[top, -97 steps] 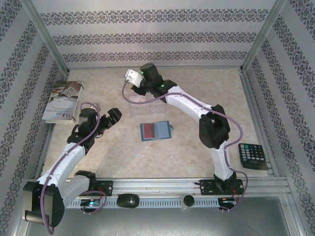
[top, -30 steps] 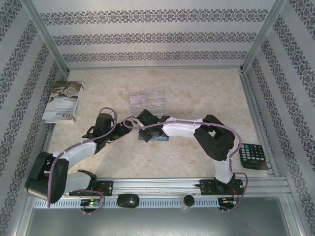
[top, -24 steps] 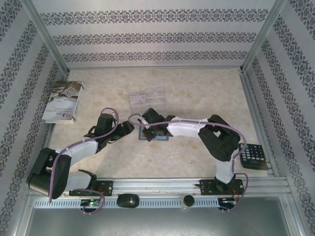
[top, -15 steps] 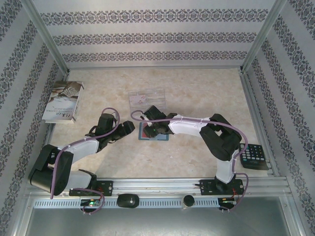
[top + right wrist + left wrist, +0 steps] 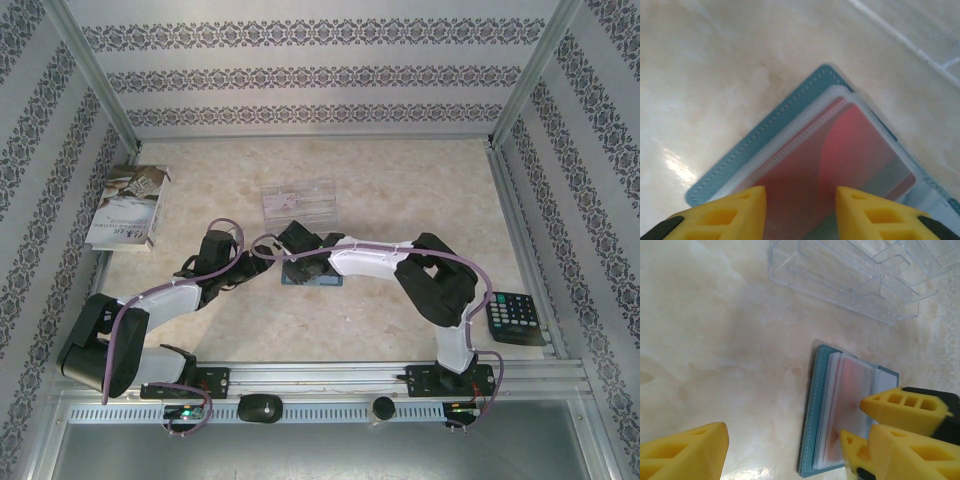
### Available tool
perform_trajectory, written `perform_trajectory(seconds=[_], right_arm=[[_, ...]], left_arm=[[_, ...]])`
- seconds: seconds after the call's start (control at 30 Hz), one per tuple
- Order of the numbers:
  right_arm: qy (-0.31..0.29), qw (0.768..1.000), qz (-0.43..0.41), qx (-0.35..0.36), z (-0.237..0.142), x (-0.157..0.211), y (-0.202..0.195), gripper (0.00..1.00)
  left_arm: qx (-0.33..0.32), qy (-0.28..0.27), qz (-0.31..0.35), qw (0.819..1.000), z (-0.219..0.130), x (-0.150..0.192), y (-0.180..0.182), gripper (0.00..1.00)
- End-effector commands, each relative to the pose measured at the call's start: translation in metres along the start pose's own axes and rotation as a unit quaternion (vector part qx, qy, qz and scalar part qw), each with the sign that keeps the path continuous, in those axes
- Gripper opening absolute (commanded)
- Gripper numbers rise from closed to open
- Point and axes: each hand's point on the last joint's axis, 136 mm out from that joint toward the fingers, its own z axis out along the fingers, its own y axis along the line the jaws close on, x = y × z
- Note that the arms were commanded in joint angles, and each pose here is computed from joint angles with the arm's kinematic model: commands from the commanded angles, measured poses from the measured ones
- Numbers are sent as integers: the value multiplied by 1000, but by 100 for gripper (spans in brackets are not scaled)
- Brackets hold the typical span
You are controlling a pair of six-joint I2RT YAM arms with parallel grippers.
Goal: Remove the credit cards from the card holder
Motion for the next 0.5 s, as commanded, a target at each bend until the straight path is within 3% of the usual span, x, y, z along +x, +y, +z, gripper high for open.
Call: perform_trajectory(seconds=[0.0, 0.17, 0.37, 0.47], right_arm=[[32, 999, -15, 20, 11, 16, -5, 37], [43, 999, -21, 17, 17, 24, -2, 26], [37, 999, -17, 10, 19, 25, 0, 2], [23, 1000, -13, -2, 18, 19, 2, 0]], left_arm=[[23, -14, 16, 1000, 1, -9, -16, 74], [23, -13, 17, 1000, 0, -9, -16, 73], [25, -8, 19, 999, 2, -7, -16, 73], [27, -2, 23, 999, 4, -3, -18, 71]])
